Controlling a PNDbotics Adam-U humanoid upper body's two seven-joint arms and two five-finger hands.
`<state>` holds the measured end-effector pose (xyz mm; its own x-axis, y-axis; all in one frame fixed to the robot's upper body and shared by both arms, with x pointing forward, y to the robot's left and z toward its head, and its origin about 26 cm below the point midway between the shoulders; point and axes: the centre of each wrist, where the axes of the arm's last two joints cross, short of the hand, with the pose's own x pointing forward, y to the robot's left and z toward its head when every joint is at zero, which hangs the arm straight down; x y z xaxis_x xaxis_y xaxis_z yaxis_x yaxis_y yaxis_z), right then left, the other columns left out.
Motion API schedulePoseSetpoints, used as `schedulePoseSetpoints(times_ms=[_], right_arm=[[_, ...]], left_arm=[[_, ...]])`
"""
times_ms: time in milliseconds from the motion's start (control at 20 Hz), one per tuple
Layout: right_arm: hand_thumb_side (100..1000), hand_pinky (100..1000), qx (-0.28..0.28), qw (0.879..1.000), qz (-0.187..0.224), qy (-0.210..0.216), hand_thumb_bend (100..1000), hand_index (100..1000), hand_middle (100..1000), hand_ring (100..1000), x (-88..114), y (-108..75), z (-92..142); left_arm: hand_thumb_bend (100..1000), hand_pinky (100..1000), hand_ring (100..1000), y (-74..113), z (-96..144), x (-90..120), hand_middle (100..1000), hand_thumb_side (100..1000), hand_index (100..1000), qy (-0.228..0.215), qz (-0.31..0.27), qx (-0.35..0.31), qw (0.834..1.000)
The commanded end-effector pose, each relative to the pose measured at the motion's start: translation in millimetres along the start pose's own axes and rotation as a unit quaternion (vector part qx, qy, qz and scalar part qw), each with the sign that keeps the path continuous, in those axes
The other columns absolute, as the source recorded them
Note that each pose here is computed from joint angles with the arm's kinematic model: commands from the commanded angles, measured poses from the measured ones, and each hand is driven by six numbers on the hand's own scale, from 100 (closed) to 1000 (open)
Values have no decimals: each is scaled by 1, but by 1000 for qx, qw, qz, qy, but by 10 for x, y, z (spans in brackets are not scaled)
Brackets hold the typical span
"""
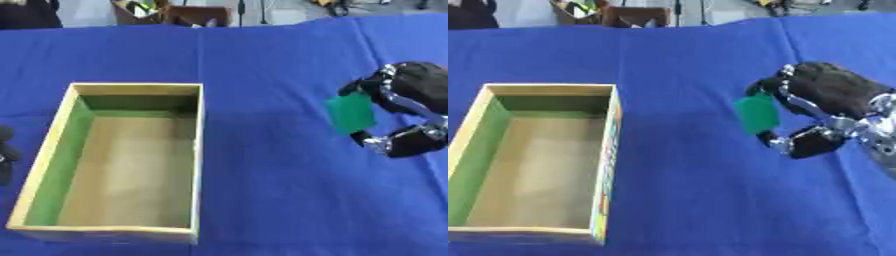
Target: Pick up objects on the table and place them in the box.
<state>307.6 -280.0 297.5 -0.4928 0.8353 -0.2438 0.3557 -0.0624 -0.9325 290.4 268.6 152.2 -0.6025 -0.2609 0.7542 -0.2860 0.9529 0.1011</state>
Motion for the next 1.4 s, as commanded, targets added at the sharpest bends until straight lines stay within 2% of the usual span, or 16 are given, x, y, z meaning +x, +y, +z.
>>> schedulePoseSetpoints(times_ms=[50,350,650,700,750,1150,1400], right_arm=[[198,656,-83,996,-14,-13,100,269,200,530,88,-331,-82],[198,652,-149,985,-41,-79,100,268,199,528,408,-699,-412],[198,653,-160,974,-78,-141,100,265,195,524,760,-819,-805],[141,655,-157,973,-81,-147,100,265,193,523,809,-811,-873],[198,656,-151,973,-84,-154,100,264,192,522,860,-789,-948],[198,660,-93,977,-61,-184,100,264,190,525,1177,-468,-1505],[198,666,-37,969,-8,-244,100,264,194,536,1420,-267,-1752]], left_arm=[[100,100,353,12,-24,59,488,911,495,-12,-1,-4,1000],[100,100,353,6,-19,58,489,911,496,-11,0,-8,1000],[100,100,353,-11,-21,63,489,913,496,-11,4,-15,1000],[100,100,353,-14,-21,64,489,931,496,-11,4,-16,1000],[100,100,353,-19,-22,65,489,913,496,-11,5,-17,1000],[100,100,354,-54,-19,72,489,913,496,-10,12,-31,999],[100,100,354,-82,-12,77,489,915,495,-9,18,-43,999]])
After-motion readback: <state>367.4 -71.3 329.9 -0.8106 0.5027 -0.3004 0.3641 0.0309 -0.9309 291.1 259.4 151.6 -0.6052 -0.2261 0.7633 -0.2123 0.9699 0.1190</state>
